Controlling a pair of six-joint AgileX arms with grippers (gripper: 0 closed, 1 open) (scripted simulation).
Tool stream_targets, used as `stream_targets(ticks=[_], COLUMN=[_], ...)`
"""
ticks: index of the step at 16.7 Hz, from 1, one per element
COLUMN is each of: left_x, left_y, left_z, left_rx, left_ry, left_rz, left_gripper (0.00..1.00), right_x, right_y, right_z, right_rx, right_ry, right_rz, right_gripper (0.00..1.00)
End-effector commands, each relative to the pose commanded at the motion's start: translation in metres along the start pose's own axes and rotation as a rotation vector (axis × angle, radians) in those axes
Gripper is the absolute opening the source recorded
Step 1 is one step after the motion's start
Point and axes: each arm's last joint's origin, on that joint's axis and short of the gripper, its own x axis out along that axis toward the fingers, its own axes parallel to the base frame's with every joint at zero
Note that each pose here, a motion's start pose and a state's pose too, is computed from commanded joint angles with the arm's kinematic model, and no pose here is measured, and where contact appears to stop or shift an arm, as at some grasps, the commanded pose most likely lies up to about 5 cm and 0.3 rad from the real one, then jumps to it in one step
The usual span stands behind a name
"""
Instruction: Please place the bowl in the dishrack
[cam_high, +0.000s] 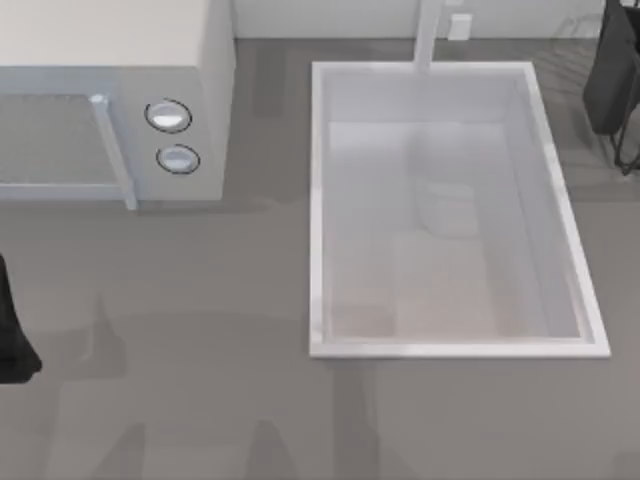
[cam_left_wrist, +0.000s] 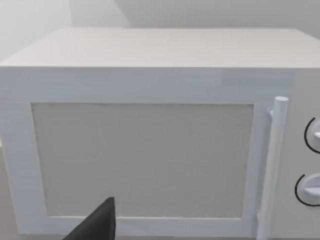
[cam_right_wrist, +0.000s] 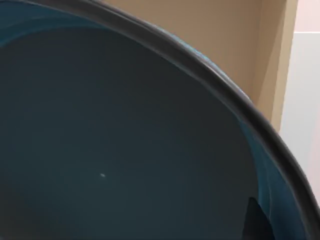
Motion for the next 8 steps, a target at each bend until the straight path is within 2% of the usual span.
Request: stream_targets(ticks=[5,8], left_x=[0.0,0.0], left_y=[0.0,0.0], left_z=[0.0,0.0], left_rx=[0.0,0.0], left_ry=[0.0,0.0], left_rz=[0.0,0.0], left_gripper=[1.0,1.0], right_x=[0.005,0.034], right_y=[-0.001,-0.013], right_z=[-0.001,-0.014], right_rx=[0.002,0.006], right_ry=[0.002,0.008], right_rz=[0.002,0.005], right_gripper=[0.0,0.0])
